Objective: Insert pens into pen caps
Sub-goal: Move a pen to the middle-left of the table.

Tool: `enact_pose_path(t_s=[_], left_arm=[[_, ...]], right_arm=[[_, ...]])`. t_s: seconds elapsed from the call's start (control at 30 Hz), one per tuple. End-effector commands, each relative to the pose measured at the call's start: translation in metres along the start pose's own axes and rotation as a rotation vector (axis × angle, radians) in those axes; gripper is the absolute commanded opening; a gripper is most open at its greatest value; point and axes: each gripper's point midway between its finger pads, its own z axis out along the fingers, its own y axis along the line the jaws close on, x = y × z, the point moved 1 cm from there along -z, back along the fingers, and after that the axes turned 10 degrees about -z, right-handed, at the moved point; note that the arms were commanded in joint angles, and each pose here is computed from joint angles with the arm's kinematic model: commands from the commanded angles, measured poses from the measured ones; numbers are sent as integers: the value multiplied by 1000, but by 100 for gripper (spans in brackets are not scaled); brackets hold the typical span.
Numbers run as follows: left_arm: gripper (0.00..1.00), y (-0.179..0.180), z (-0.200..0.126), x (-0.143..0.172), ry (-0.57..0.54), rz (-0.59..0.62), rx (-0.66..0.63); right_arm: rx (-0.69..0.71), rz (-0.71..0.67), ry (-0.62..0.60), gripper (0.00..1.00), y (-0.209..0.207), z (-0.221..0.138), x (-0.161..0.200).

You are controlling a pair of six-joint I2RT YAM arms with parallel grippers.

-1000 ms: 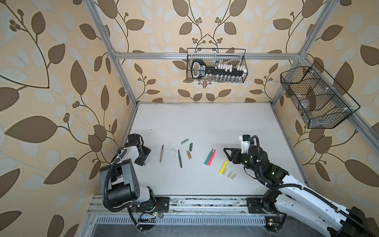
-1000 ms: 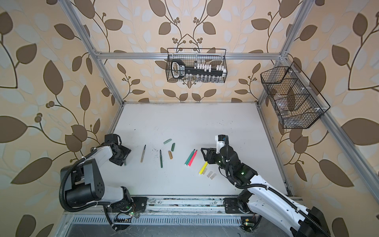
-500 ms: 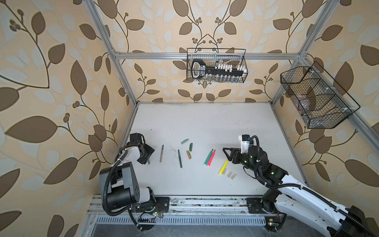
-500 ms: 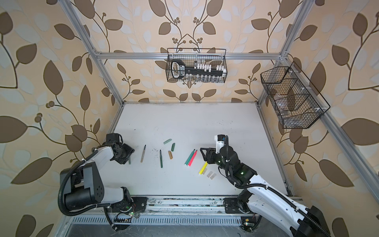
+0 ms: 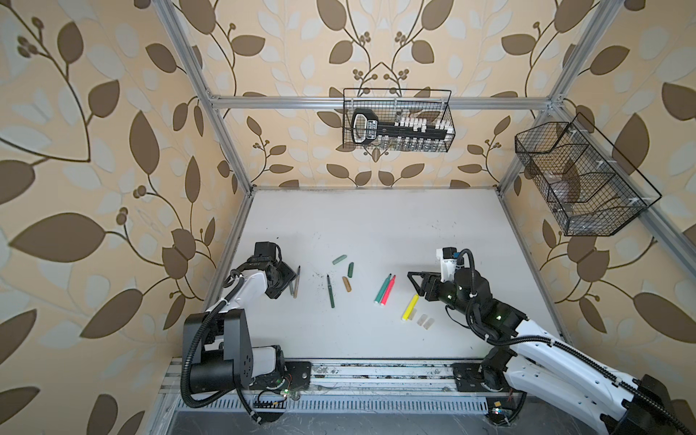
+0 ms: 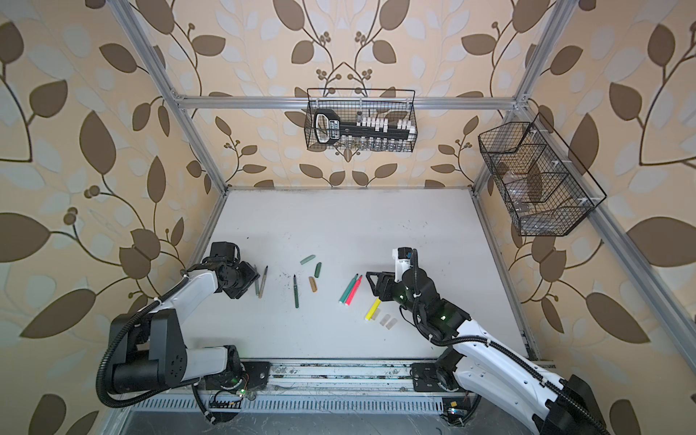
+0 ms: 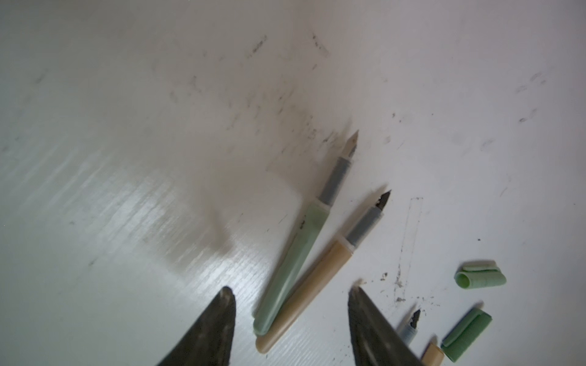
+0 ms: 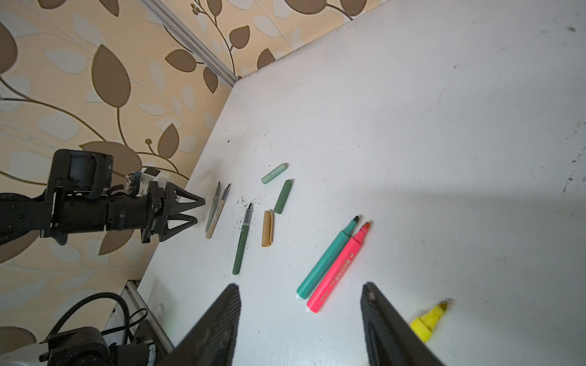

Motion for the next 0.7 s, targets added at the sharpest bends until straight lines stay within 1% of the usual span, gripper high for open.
enact_pose_path(t_s=[0.0, 0.13, 0.23, 0.37, 0.47, 0.53, 0.67], left_arm=[[58, 0, -9, -2, -23, 21, -9], [58, -4, -5, 1, -4, 39, 2], [57, -12, -5, 6, -2, 81, 23], [57, -22, -14, 14, -29, 144, 27], [57, -30, -25, 27, -50, 190, 36], [57, -37, -32, 45, -71, 237, 53], [57, -51, -35, 87, -70, 315, 108]], right_arm=[[-1, 6, -3, 62, 0, 2, 2], [-3, 9, 1, 62, 2, 4, 2], [-1, 5, 4, 62, 3, 5, 3], [2, 5, 5, 61, 4, 6, 3], [9, -1, 3, 62, 6, 7, 1], [16, -10, 6, 62, 7, 8, 2], [22, -20, 9, 61, 10, 10, 2]])
